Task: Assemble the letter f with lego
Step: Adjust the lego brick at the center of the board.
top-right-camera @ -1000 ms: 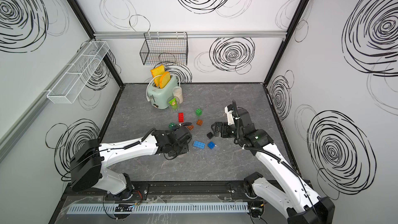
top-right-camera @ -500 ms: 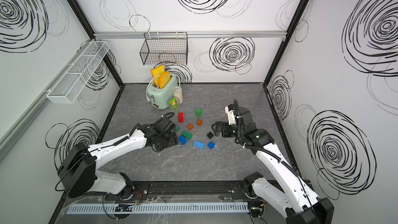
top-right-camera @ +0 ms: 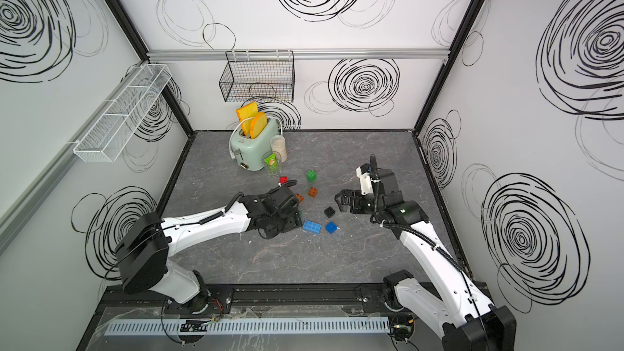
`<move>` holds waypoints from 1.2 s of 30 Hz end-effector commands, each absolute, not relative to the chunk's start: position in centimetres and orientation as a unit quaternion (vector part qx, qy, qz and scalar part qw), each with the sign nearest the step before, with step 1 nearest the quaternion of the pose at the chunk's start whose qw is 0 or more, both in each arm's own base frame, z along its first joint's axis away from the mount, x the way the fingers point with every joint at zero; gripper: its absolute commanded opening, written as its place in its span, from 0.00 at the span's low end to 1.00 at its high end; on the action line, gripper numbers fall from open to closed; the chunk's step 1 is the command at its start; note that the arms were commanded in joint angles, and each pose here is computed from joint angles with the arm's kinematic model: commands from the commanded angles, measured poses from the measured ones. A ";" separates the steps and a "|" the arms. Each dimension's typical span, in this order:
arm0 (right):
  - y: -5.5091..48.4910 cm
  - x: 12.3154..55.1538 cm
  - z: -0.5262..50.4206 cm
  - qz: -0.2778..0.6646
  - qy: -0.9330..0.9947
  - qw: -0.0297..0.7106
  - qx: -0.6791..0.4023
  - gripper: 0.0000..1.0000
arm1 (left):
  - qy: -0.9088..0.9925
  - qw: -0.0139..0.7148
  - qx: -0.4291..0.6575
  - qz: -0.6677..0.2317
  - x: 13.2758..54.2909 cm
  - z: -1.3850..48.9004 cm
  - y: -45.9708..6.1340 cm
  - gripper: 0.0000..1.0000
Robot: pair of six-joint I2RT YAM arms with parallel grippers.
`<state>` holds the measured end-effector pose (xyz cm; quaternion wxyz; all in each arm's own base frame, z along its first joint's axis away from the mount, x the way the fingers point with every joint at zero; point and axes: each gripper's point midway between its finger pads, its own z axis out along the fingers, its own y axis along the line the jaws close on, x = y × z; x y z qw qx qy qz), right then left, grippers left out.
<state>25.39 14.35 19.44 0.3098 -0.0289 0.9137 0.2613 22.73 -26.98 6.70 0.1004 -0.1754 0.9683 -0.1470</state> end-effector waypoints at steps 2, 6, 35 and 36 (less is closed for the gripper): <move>14.6 24.9 19.8 0.273 0.908 0.315 -0.046 0.99 | 0.954 0.128 -0.242 -0.122 24.6 6.6 -27.6 0.83; 14.6 24.7 19.9 0.274 0.906 0.318 -0.049 0.99 | 0.952 0.119 -0.257 -0.112 25.3 5.6 -27.8 0.77; 15.4 25.0 19.3 0.278 0.906 0.311 -0.067 0.99 | 0.947 0.104 -0.297 -0.061 26.8 2.6 -24.1 0.44; 15.4 25.0 19.3 0.278 0.906 0.311 -0.067 0.99 | 0.947 0.102 -0.298 -0.061 26.8 2.5 -24.1 0.42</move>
